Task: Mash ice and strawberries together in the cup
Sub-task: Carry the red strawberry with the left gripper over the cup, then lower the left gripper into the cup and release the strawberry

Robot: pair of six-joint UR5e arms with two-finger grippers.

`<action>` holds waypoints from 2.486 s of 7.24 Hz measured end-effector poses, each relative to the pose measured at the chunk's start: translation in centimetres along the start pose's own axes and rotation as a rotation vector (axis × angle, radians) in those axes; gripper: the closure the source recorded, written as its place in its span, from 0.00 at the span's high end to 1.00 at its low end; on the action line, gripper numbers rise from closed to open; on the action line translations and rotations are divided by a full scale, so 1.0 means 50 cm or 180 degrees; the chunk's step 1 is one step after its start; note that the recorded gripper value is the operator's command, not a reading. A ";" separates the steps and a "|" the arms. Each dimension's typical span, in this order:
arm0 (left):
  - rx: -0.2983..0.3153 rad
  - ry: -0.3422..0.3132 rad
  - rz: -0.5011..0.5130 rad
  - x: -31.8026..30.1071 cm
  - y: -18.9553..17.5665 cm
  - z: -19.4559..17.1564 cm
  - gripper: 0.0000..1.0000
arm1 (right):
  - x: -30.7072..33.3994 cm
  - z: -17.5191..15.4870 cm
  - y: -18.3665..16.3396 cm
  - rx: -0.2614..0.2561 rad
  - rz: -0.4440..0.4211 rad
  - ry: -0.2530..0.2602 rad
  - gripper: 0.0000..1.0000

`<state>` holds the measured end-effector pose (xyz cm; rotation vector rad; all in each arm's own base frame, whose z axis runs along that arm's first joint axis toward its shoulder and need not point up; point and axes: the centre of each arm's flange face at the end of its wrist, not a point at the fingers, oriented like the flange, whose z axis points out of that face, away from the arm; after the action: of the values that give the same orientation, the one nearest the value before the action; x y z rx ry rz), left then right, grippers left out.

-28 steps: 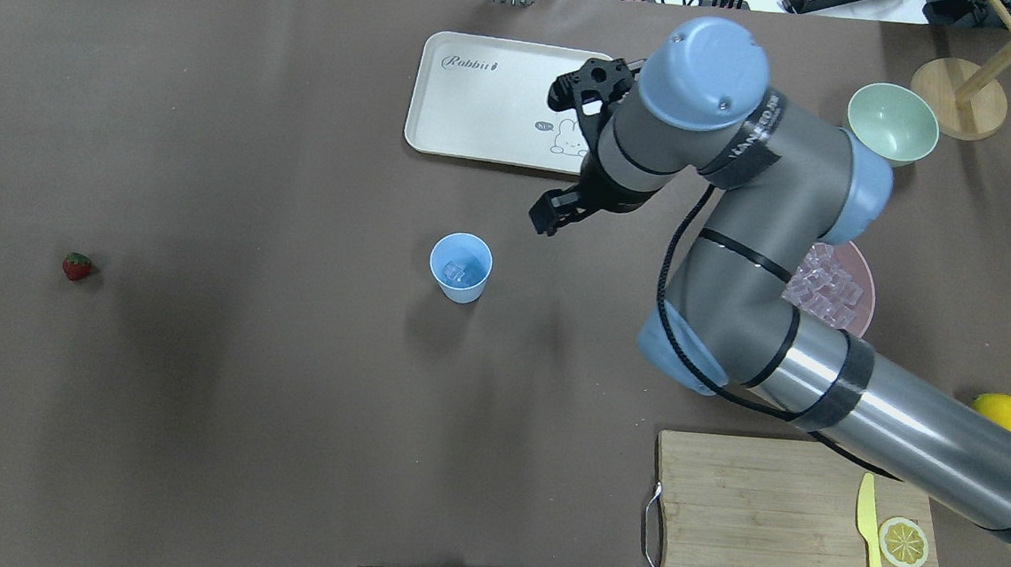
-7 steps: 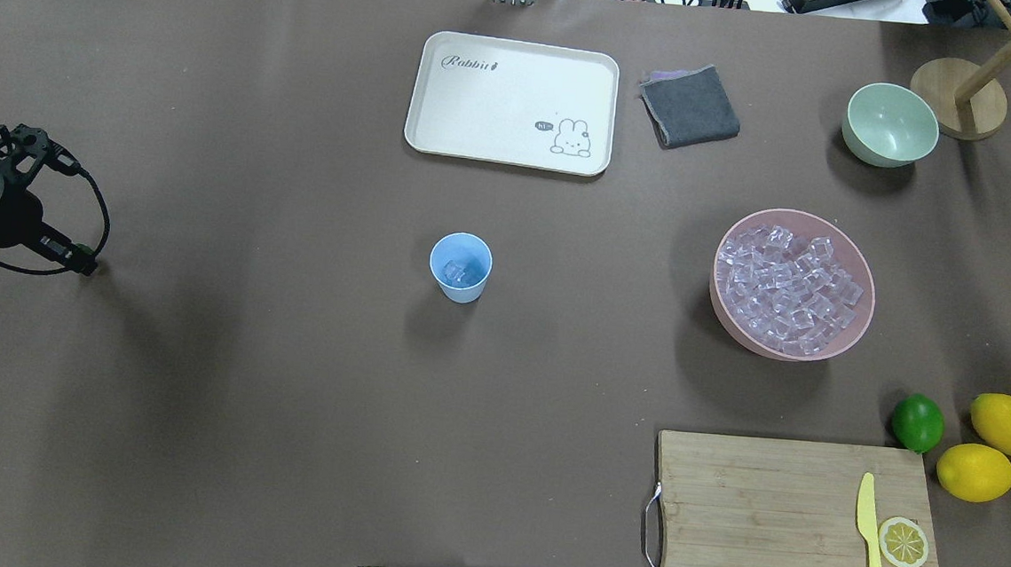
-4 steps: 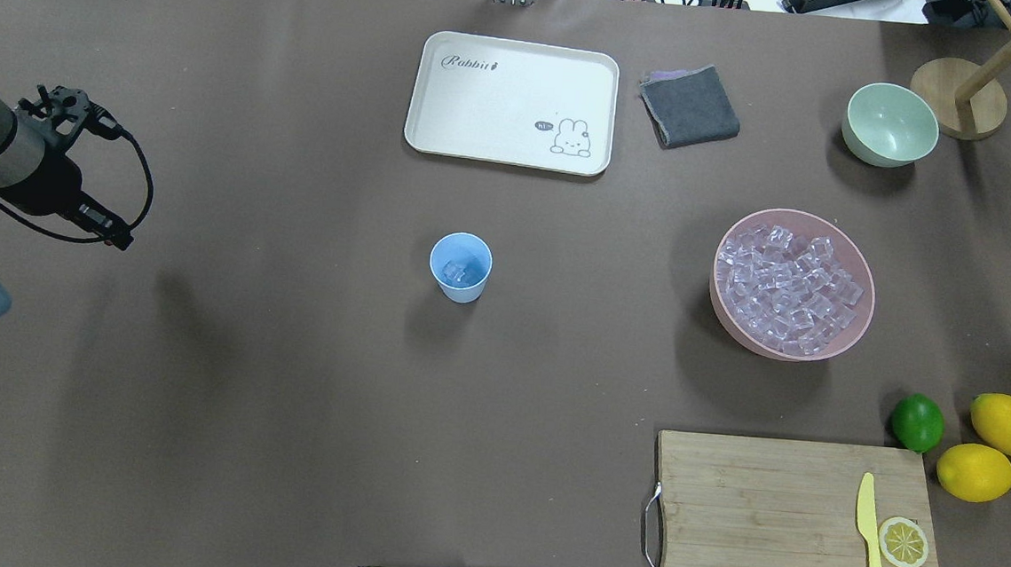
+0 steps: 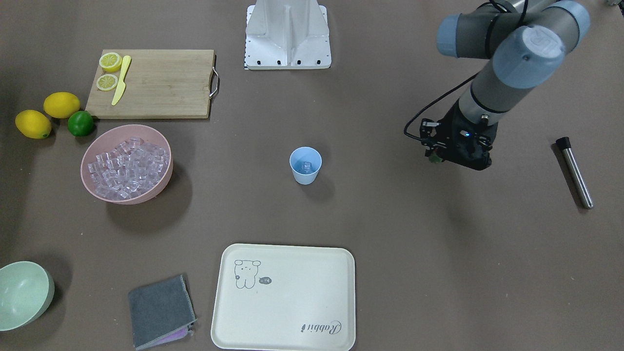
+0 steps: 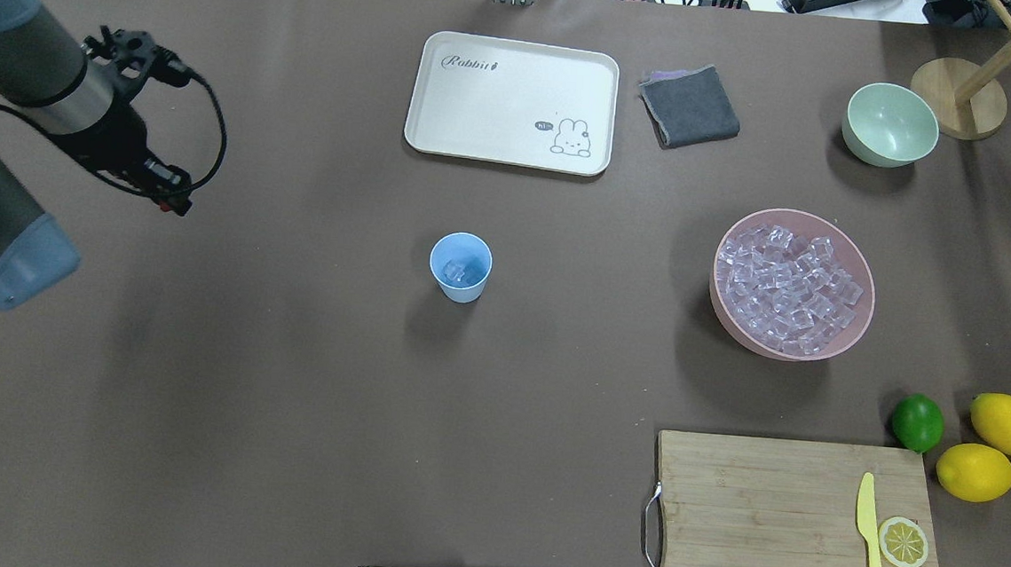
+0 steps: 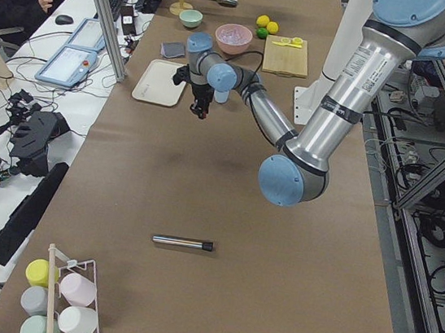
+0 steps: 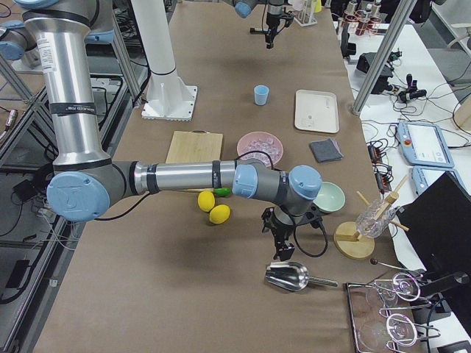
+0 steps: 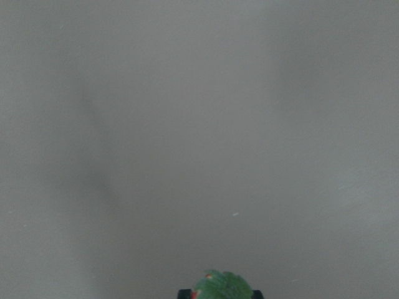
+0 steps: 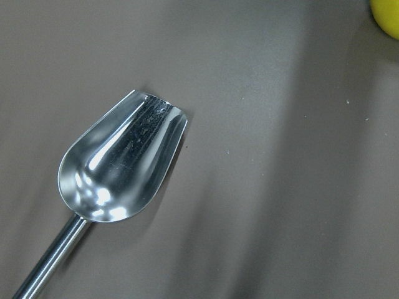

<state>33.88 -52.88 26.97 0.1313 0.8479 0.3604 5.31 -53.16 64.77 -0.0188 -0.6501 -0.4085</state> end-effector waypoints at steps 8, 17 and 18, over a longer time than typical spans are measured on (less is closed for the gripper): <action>0.0292 0.0362 0.0469 0.305 -0.084 0.075 0.00 | 0.018 -0.013 0.002 0.0145 -0.0031 0.0048 0.99; 0.0570 0.0464 0.0212 0.421 -0.077 0.182 0.98 | 0.012 -0.024 -0.005 0.0204 -0.0082 0.0076 0.99; 0.0613 0.0502 0.0078 0.414 -0.075 0.185 0.98 | 0.012 -0.024 -0.005 0.0207 -0.0085 0.0078 0.99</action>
<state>54.33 -48.60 17.42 0.2950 1.0374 0.3143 6.37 -53.78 64.13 0.0566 -0.6398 -0.4125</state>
